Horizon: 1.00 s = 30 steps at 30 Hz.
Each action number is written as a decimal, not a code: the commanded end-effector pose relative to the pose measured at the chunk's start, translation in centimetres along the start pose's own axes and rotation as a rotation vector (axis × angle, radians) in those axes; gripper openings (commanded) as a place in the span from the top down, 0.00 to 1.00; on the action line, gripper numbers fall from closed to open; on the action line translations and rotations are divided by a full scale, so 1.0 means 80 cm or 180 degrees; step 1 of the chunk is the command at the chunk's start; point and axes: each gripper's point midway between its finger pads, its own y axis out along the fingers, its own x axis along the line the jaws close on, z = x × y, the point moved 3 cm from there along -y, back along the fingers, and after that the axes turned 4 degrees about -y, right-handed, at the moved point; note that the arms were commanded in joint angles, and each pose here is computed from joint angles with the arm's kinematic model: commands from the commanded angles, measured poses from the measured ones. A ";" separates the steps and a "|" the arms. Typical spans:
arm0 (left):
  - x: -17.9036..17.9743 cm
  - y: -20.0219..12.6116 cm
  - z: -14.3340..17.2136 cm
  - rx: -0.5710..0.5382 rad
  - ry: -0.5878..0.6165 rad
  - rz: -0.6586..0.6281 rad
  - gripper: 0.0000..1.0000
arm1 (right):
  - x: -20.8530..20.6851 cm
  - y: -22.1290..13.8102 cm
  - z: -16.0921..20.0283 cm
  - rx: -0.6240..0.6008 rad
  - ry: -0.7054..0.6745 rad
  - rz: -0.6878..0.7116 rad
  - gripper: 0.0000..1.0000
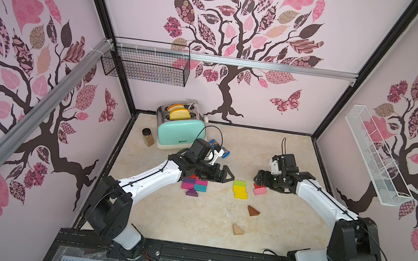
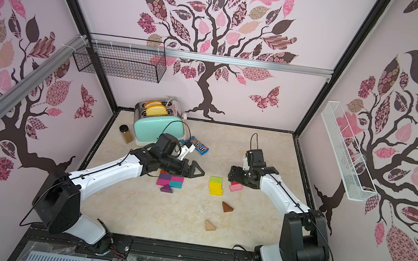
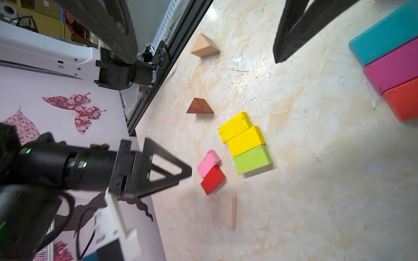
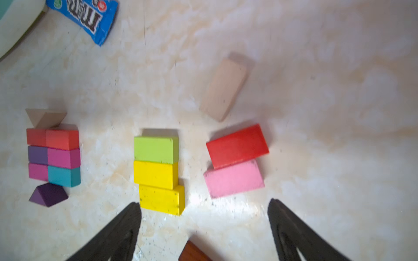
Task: Assemble a piece of candy with building blocks
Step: Adjust the building block at the center of the board.
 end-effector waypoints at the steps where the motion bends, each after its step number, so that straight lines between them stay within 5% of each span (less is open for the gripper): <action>1: -0.001 -0.021 0.001 -0.0104 0.0061 -0.0092 0.02 | -0.014 0.019 -0.044 -0.0026 -0.0291 0.0380 0.09; 11: 0.005 -0.036 0.000 -0.0223 -0.0006 -0.0149 0.02 | -0.030 0.097 -0.105 0.0156 -0.0528 0.0733 0.13; 19: 0.010 -0.033 0.004 -0.0208 -0.0025 -0.0140 0.02 | -0.045 0.127 -0.083 0.0529 -0.0645 0.0894 0.18; 30: 0.013 -0.025 0.003 -0.0169 -0.0043 -0.0042 0.02 | -0.052 0.109 -0.045 0.0627 -0.0581 0.0911 0.41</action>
